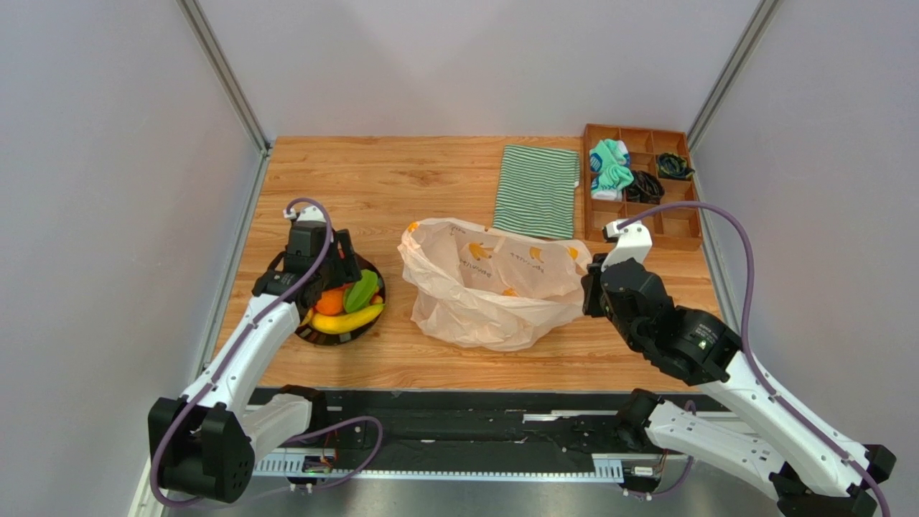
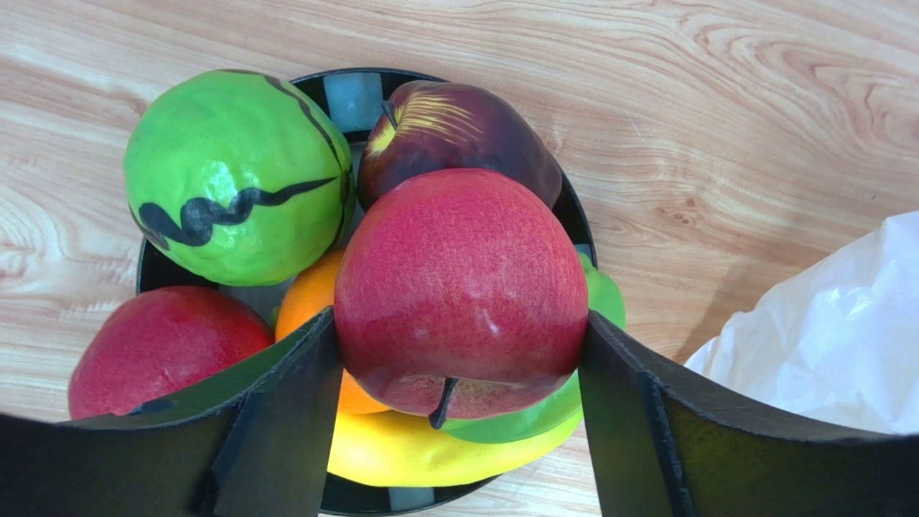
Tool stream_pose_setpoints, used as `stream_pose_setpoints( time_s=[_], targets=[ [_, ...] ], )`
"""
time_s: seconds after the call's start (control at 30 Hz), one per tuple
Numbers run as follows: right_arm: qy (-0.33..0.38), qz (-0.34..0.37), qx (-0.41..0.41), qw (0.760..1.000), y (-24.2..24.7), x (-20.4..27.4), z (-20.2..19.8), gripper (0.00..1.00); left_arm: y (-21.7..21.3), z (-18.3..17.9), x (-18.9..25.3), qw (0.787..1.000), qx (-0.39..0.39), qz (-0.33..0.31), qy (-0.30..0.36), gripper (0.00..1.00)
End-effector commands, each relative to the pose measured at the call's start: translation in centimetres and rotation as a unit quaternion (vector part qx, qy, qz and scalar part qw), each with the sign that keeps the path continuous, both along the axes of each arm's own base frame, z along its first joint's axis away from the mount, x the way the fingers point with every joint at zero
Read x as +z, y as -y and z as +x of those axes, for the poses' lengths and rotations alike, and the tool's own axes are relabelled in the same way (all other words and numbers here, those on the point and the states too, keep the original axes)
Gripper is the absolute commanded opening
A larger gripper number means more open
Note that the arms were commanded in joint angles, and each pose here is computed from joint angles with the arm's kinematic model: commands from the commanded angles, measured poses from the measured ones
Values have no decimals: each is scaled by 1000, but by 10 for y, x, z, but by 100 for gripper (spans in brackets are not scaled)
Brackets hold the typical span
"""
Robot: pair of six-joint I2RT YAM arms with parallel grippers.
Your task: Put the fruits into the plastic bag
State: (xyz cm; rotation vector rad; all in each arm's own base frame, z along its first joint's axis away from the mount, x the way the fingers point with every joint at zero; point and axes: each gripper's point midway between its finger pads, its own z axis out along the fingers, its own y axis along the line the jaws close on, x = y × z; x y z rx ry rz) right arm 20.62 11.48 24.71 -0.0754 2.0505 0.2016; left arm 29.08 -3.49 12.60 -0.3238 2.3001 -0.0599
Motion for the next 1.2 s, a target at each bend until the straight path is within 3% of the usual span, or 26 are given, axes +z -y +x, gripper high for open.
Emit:
stream_pose_setpoints(
  time_s=[0.0,0.37,0.47,0.6,0.8,0.9,1.03,1.17],
  targets=[
    [16,25,-6,1000,-4,9,4,0,-4,4,9,1000,8,1,24,65],
    [16,26,-6,1000,-3,9,3,0,1,-1,20,999,-8,-7,38,54],
    [19,28,-6,999,-2,12,3,0,9,-5,44,996,-32,-28,78,52],
    [21,31,-6,999,-2,13,2,0,30,-15,109,978,-81,-76,179,48],
    [16,33,0,999,-5,12,2,0,112,-45,218,905,-234,-152,320,46],
    [14,35,3,999,-6,11,1,0,171,-56,240,874,-321,-176,321,46],
    [11,38,3,999,-8,10,1,0,258,-71,226,851,-423,-142,279,46],
    [8,40,6,999,-8,8,0,0,321,-67,183,845,-477,-123,206,46]
  ],
)
